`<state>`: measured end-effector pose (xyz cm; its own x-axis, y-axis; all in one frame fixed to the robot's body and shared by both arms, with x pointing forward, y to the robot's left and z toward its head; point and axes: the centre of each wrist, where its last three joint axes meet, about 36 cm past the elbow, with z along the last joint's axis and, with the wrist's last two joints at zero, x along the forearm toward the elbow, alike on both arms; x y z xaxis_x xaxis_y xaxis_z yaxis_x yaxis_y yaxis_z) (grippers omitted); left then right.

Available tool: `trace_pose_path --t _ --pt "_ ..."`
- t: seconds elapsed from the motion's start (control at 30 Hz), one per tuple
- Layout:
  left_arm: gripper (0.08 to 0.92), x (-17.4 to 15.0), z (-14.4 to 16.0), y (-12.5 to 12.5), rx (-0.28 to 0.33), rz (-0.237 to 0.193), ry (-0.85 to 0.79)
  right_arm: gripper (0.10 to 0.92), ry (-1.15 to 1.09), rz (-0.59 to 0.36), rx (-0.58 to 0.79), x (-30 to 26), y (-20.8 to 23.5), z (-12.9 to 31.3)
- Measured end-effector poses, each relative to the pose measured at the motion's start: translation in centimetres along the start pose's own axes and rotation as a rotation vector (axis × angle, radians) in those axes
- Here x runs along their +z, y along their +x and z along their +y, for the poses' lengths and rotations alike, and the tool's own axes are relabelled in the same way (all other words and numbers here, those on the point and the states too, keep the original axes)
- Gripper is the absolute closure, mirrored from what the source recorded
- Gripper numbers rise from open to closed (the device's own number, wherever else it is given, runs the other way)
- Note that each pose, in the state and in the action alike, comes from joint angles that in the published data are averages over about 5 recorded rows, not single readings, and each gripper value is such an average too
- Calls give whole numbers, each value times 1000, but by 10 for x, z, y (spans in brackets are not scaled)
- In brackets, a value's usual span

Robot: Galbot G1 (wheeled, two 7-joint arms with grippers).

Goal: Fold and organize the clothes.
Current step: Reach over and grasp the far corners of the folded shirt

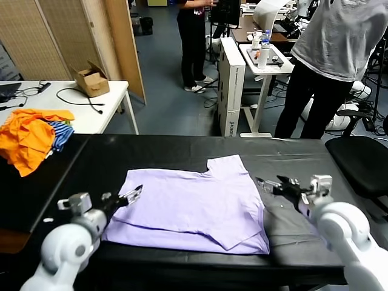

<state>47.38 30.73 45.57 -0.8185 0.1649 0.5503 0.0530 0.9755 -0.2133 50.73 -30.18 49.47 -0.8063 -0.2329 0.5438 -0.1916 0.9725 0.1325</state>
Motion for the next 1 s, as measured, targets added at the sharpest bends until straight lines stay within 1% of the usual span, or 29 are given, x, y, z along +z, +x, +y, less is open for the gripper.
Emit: trace_pose_path --t 0.23,0.43,0.83,1.0 --pt "92 -17 10 -28 -35 13 -7 115 9 22 -2 -8 -29 7" --pt "92 -26 17 -42 -58 13 -1 115 7 32 -2 -10 -41 9" --pt "92 -23 22 -47 -66 14 3 115 10 65 4 -3 -64 17" --pt "93 -19 23 -47 -60 15 -7 136 12 76 5 0 -69 19"
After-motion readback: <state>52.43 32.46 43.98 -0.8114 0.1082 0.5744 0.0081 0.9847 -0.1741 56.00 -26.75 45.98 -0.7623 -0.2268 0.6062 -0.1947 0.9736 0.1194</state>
